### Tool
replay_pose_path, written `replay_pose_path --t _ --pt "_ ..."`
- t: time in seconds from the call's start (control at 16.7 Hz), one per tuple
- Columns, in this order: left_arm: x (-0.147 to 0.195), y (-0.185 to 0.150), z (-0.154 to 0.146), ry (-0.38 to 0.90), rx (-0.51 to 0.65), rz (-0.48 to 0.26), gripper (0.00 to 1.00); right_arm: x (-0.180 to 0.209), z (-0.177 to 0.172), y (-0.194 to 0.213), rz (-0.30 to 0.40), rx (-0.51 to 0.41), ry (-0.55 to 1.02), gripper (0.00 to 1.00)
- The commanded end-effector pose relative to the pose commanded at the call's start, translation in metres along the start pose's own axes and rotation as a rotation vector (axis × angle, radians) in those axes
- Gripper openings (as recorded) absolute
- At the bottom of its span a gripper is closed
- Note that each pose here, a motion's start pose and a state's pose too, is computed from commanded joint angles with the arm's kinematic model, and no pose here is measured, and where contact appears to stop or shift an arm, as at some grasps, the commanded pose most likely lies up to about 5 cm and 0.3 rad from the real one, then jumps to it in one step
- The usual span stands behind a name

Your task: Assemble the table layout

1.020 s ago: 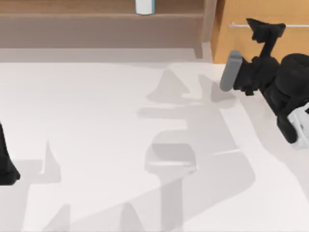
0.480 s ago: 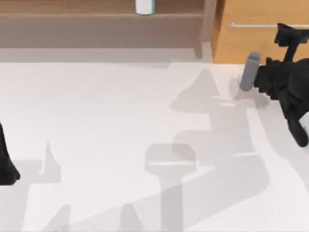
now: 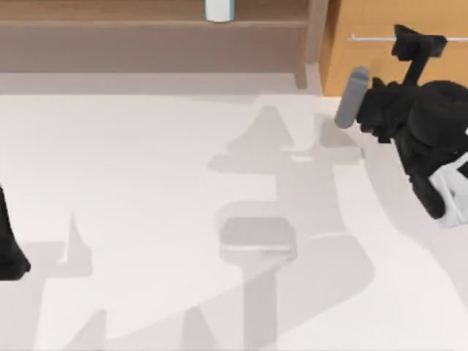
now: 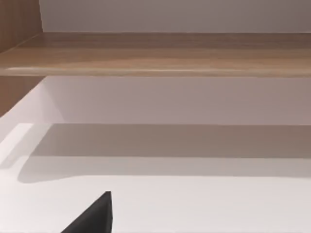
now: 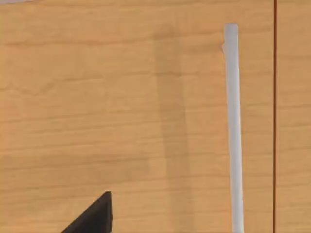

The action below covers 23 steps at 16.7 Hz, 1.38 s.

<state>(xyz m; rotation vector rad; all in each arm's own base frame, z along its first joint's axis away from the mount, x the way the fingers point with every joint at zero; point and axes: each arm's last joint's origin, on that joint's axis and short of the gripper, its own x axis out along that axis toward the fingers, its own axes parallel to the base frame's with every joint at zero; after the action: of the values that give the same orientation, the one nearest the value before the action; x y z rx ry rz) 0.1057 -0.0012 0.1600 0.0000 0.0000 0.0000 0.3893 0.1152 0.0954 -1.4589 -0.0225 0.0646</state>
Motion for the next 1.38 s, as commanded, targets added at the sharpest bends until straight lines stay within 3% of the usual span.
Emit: replay_pose_path --t 0.24,0.54,0.9,1.14,1.38 --pt "0.000 0.000 0.000 0.000 0.000 0.000 1.00 -0.008 0.078 -0.026 -0.024 0.253 -0.080 1.00" --pt "0.000 0.000 0.000 0.000 0.000 0.000 1.00 -0.008 0.167 -0.066 -0.047 0.714 -0.110 1.00" --pt "0.000 0.000 0.000 0.000 0.000 0.000 1.00 0.011 0.237 -0.092 -0.063 1.225 -0.066 1.00" --pt "0.000 0.000 0.000 0.000 0.000 0.000 1.00 0.029 0.250 -0.088 -0.074 1.408 -0.009 1.00" --pt "0.000 0.000 0.000 0.000 0.000 0.000 1.00 0.038 0.248 -0.083 -0.078 1.446 0.019 1.00"
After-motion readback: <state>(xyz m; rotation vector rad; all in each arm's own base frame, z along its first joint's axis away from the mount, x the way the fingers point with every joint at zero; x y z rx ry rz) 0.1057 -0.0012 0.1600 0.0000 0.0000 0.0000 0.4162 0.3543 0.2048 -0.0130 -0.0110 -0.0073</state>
